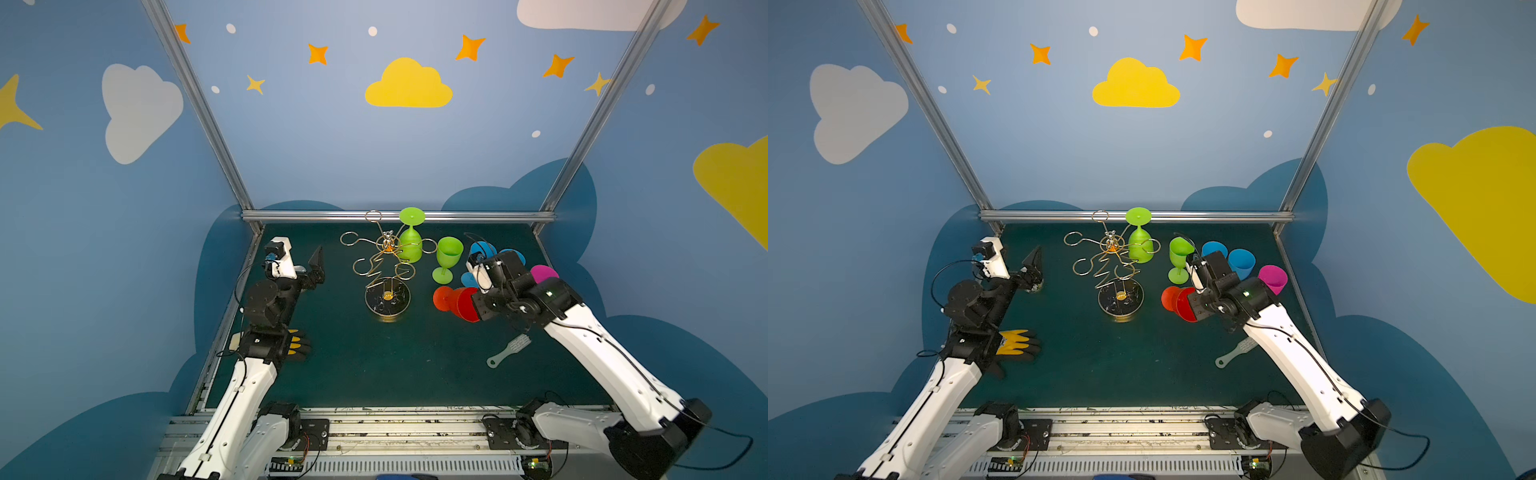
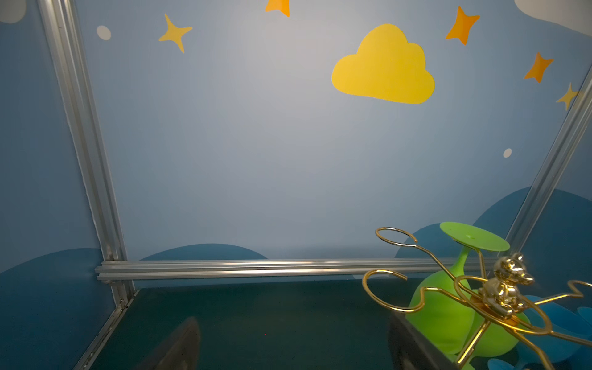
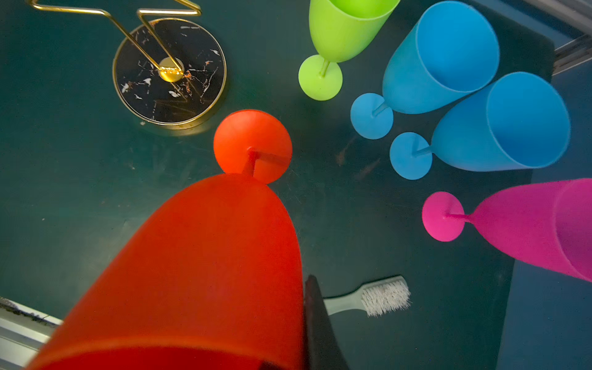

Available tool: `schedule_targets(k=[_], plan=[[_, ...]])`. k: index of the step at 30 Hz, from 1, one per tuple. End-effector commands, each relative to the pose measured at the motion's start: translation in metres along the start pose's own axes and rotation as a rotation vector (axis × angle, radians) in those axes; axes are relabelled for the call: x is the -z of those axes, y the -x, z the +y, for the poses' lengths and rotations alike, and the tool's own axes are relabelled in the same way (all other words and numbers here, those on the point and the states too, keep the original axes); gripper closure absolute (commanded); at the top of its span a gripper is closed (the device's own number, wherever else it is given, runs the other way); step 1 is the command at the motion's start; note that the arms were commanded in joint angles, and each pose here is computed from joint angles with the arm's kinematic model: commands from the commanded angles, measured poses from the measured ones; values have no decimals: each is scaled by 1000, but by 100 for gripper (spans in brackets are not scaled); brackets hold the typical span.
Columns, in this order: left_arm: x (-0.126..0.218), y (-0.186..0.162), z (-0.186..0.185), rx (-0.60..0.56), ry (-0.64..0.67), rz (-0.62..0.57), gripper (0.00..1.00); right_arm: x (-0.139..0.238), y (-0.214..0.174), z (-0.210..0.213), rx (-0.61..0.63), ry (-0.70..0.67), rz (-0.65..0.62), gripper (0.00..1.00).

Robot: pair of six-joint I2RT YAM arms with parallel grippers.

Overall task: Take the wine glass off the wine glass rack
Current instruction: 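Open the left gripper and withdraw it while the right gripper sets the red glass upright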

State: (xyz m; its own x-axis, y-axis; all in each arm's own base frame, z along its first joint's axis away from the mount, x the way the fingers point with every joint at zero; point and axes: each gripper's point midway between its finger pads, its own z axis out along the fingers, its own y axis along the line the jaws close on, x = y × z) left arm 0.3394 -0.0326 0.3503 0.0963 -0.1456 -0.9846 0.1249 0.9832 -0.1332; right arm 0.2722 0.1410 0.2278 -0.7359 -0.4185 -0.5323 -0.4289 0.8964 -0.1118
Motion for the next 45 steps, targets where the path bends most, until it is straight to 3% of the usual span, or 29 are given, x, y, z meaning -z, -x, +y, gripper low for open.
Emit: schedule_targets(k=[1, 9, 18, 31, 45], plan=[[6, 19, 6, 45, 10, -68, 10, -15, 21, 3, 1, 63, -8, 100], [12, 21, 20, 96, 34, -78, 10, -73, 31, -12, 12, 5, 170, 100], [20, 24, 30, 107, 69, -96, 9, -106, 27, -14, -47, -37, 431, 95], [22, 24, 35, 118, 85, -98, 9, -104, 45, 7, -92, 100, 340, 73], [22, 23, 38, 123, 92, -97, 9, -38, 77, 16, -145, 224, 118, 63]])
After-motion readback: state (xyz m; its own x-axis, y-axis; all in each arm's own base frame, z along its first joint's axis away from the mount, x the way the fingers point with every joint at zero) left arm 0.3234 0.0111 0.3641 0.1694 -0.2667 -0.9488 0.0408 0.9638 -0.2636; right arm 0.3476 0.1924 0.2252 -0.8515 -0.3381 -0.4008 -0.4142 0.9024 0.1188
